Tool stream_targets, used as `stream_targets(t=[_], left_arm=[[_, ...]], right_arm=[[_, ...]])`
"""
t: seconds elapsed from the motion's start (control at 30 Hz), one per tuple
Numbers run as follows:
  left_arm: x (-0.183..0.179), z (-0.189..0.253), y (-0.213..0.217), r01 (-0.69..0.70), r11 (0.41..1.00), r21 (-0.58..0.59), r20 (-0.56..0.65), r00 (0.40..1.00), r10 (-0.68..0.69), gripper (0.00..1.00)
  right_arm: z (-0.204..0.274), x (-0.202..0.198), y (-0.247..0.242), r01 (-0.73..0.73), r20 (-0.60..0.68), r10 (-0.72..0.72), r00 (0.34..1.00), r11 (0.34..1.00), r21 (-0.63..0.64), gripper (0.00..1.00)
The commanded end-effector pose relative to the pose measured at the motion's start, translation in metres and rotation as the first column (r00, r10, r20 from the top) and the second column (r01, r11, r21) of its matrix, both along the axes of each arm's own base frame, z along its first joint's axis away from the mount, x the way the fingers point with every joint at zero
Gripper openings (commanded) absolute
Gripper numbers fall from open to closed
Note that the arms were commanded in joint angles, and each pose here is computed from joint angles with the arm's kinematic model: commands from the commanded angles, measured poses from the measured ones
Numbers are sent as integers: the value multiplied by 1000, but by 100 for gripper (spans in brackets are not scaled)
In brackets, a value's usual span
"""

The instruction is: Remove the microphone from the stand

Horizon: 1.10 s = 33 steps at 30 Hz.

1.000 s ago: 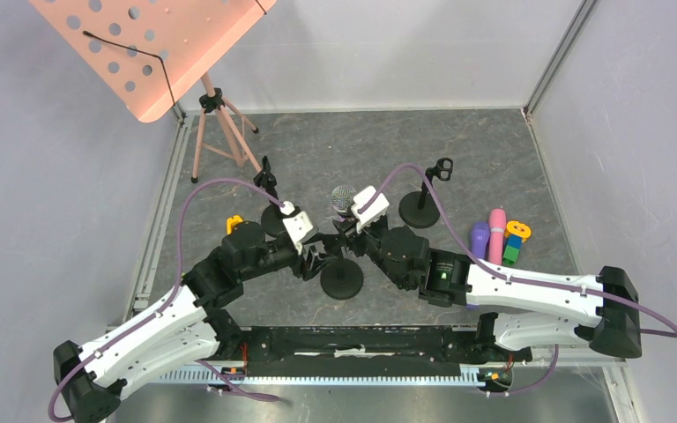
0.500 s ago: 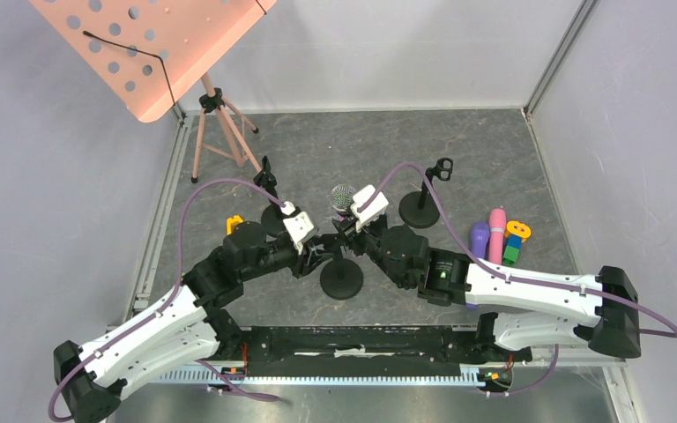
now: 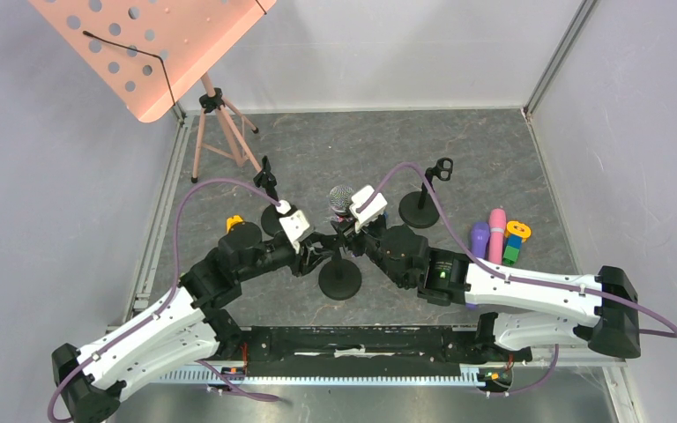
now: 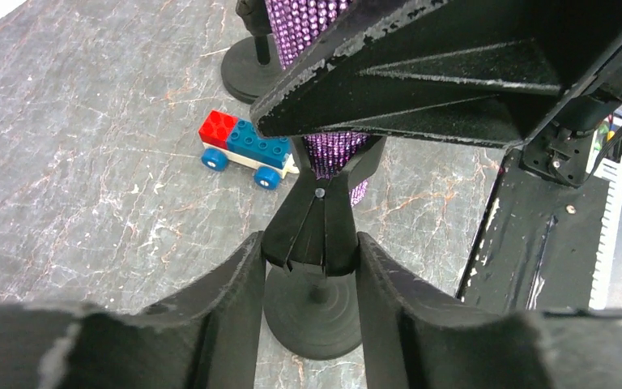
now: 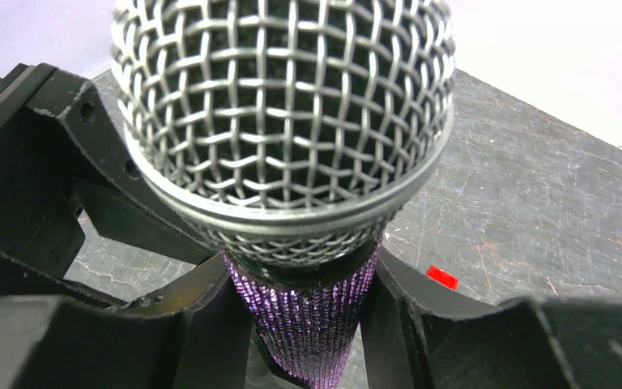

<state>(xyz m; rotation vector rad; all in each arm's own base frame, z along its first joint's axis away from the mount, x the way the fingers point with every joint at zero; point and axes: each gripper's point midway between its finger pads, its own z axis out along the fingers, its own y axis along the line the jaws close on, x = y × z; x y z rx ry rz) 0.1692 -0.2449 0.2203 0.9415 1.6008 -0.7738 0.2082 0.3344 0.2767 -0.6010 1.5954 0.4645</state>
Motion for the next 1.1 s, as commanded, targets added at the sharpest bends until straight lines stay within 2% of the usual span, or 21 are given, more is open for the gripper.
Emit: stream_targets(t=[0.0, 0.1, 0.23, 0.37, 0.53, 0.57, 0.6, 0.77, 0.9, 1.03, 1.07], left_arm=[[-1, 23, -6, 28, 999, -35, 32, 999, -27, 41], [-1, 15, -4, 21, 1000, -7, 14, 1000, -21, 31], [0, 14, 2, -2, 1000, 4, 16, 1000, 1, 24], [-2, 12, 4, -12, 1000, -18, -1, 1000, 12, 21], [-1, 6, 1, -9, 1000, 3, -19, 1000, 9, 21], [-1, 5, 0, -9, 1000, -3, -20, 1000, 9, 24], [-1, 6, -1, -5, 1000, -12, -18, 1000, 5, 31], [-5, 11, -5, 28, 999, -45, -6, 1000, -28, 54], [-5, 15, -3, 24, 1000, -18, -5, 1000, -24, 56], [-4, 17, -3, 24, 1000, -17, -4, 1000, -24, 44], [-5, 17, -4, 29, 999, -18, -2, 1000, -29, 37]], right_arm=[[-3, -3, 9, -31, -21, 31, 999, 1000, 5, 43], [-2, -2, 7, -24, -17, 24, 1000, 1000, 0, 43], [0, 5, -6, 40, 0, -40, 999, 999, -8, 44], [1, 14, -19, 112, 5, -112, 994, 993, -26, 44], [5, 15, -22, 124, -3, -124, 992, 992, 8, 43], [6, 15, -22, 121, -1, -121, 993, 993, 8, 43], [6, 15, -20, 116, 0, -116, 993, 993, 5, 43], [12, 11, -10, 53, -8, -53, 999, 998, 34, 43], [9, 9, -7, 29, -9, -29, 1000, 999, 37, 43], [9, 9, -5, 26, -10, -26, 1000, 999, 36, 43], [9, 8, -5, 22, -11, -21, 1000, 999, 37, 43]])
